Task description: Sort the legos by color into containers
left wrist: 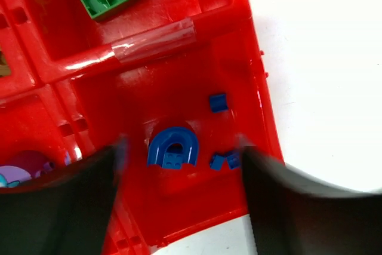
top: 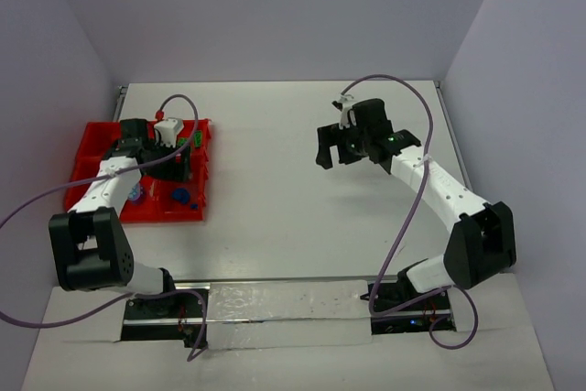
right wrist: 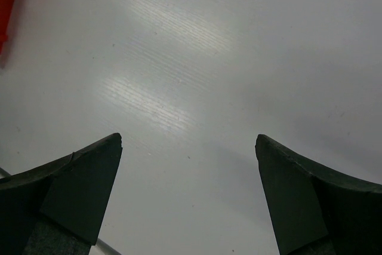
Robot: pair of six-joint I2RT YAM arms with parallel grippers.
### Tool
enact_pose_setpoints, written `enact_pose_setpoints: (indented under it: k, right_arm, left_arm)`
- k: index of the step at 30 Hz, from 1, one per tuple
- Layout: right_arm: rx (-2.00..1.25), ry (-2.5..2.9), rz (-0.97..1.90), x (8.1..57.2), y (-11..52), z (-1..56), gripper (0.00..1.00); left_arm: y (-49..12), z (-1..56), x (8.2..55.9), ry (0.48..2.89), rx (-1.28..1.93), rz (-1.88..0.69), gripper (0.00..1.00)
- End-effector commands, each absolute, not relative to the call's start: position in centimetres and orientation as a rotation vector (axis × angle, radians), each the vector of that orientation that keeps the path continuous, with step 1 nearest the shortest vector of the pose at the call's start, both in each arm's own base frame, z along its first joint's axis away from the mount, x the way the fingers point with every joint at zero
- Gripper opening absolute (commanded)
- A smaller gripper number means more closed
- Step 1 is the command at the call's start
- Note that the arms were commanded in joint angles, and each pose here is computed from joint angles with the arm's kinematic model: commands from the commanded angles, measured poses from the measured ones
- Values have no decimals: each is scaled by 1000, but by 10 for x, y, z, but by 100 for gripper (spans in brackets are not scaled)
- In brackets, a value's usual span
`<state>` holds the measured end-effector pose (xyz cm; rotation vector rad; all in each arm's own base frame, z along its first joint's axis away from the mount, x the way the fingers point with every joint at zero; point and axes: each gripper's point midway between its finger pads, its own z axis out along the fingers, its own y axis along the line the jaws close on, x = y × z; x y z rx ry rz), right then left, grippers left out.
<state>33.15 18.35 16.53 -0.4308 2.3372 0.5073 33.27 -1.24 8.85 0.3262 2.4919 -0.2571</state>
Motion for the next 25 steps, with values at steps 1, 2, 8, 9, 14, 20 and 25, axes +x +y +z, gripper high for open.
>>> enact_pose_setpoints:
  k: [1,2,8,9,14,20,25]
  right_arm:
    - [-393,2269,432,338,163,188,100]
    - [-380,2263,409,339,157,190,100]
    - [-303,2232,264,346,118,202,100]
    - [-281,2215,222,346,109,207,100]
    - [-252,2132,143,341,89,233,100]
    - [-207,2093,94,331,69,236,100]
    - [-168,2081,96,323,59,230,100]
  left_arm:
    - [-14,142,352,2351,349,-249,95]
    - [-17,155,354,2328,347,-263,99]
    - [-23,213,364,2217,289,-285,99]
    - [-23,229,366,2177,260,-277,99]
    - [-18,255,365,2099,188,-242,99]
    - [-8,240,349,2112,194,-154,99]
    - [0,232,340,2103,187,-94,99]
